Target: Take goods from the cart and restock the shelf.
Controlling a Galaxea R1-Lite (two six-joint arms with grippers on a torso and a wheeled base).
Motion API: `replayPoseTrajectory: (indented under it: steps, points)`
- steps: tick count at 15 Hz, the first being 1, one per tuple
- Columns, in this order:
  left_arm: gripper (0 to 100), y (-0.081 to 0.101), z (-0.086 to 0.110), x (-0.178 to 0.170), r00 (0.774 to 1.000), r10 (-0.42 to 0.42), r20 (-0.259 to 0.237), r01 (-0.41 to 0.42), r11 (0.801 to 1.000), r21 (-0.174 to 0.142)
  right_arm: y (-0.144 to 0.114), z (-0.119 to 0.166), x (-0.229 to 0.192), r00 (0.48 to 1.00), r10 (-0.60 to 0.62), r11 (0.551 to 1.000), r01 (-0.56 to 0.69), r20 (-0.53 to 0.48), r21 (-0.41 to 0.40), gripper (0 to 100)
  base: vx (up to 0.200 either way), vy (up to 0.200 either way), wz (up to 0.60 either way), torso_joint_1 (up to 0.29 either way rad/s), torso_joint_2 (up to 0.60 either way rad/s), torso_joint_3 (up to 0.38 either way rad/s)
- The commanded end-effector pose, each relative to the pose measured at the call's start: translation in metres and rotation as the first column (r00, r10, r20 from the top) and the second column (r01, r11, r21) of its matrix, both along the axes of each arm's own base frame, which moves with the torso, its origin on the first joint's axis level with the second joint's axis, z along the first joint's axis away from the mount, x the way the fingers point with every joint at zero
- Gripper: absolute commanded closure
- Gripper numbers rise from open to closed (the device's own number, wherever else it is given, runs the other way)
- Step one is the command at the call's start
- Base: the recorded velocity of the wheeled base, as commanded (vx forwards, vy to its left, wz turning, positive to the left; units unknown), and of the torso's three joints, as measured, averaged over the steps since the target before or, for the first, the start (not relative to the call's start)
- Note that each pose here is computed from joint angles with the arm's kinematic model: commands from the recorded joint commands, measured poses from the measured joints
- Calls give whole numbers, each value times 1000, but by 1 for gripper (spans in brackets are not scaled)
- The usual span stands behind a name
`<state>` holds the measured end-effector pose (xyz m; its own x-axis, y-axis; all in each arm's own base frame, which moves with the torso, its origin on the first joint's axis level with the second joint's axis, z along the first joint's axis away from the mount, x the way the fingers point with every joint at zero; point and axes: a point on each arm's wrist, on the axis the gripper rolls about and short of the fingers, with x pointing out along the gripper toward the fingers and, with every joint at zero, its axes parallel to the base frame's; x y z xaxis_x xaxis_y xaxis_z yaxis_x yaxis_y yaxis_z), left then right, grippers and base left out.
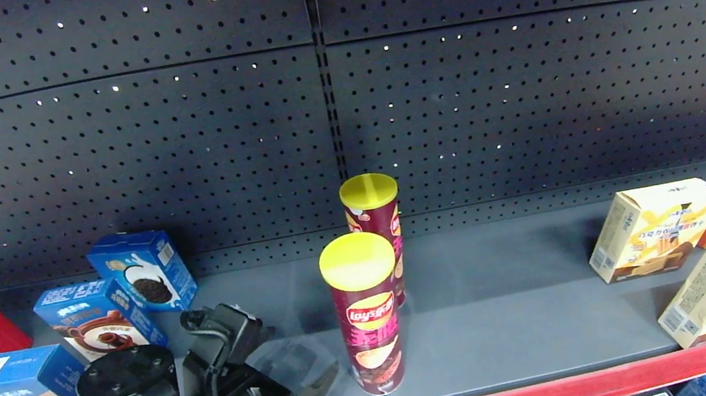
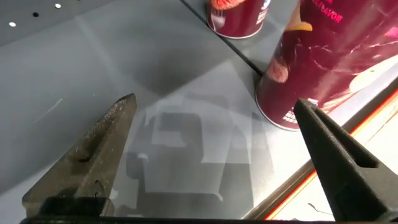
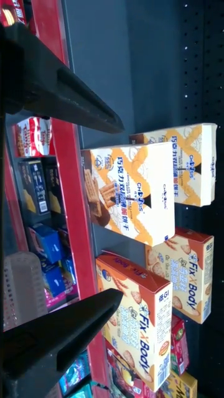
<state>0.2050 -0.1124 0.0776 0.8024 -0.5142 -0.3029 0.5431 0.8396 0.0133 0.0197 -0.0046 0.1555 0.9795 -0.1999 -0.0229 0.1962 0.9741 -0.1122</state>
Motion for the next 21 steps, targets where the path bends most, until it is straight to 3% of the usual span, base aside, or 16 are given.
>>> replayPoseTrajectory:
  steps: [1,21]
  points:
    - [0,-3,-5,6,1000,0,-13,0,1000,7,0,0,1,1000,0,1000,0,-4,1,0,0,0,0,0,0,0]
    - [0,-22,-11,17,999,-30,-10,30,1000,8,0,-1,0,1000,0,1000,0,-1,1,0,0,0,0,0,0,0]
